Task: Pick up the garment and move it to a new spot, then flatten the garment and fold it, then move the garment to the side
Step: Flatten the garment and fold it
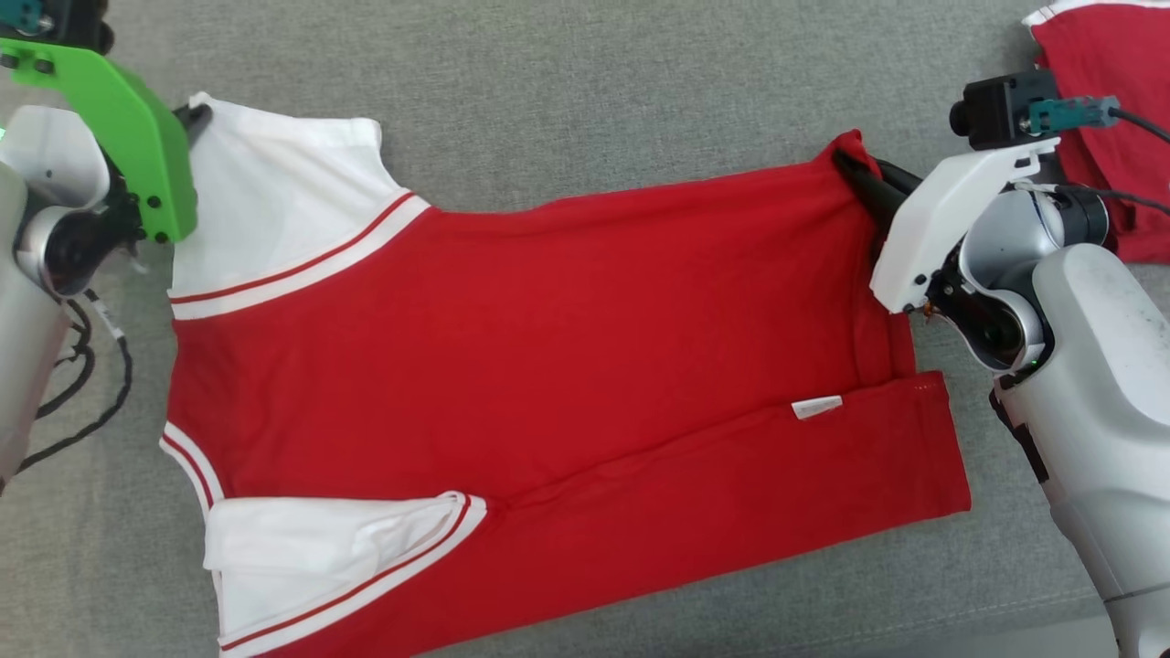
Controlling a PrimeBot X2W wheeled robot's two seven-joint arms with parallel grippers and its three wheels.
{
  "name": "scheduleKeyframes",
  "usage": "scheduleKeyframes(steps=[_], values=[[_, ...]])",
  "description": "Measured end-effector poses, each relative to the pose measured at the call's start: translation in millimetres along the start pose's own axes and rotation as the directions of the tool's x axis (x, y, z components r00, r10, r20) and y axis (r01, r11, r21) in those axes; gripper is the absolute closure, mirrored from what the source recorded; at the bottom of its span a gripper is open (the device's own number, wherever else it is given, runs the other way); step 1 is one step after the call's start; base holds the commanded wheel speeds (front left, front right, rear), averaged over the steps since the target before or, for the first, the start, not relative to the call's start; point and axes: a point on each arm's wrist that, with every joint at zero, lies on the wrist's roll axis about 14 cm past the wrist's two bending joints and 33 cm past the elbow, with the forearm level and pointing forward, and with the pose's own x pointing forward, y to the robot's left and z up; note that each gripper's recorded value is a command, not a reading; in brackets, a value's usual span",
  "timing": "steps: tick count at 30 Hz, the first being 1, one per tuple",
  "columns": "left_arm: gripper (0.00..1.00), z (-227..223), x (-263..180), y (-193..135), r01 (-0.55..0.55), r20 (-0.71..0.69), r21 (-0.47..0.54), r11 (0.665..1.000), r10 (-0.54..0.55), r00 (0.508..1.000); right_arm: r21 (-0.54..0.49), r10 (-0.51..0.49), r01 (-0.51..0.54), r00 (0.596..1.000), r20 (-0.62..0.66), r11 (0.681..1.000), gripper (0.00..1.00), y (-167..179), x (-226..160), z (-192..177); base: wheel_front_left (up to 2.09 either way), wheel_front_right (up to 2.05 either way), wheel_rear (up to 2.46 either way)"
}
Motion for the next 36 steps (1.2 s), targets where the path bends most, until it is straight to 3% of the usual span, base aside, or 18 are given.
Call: scheduleKeyframes(steps=[11, 19, 36], values=[[1.0, 15.3, -42.5, 11.7, -0.046, 0.105, 0.007, 0.999, 0.045, 0.993, 0.017, -0.019, 0.018, 0.997, 0.072, 1.0, 1.0, 2.4, -6.4, 8.1, 0.0, 0.0, 0.0], [1.0, 17.7, -79.2, -10.9, 0.018, 0.158, -0.007, 1.0, -0.017, 0.987, -0.003, 0.019, -0.019, 0.982, 0.186, 1.0, 1.0, 21.4, -25.1, 35.2, 0.0, 0.0, 0.0], [1.0, -38.2, -188.3, -66.4, 0.215, 0.01, -0.009, 0.977, -0.215, 0.977, -0.056, 0.069, -0.06, 0.982, 0.174, 0.997, 1.0, 39.1, -80.7, 27.1, 0.0, 0.0, 0.0]])
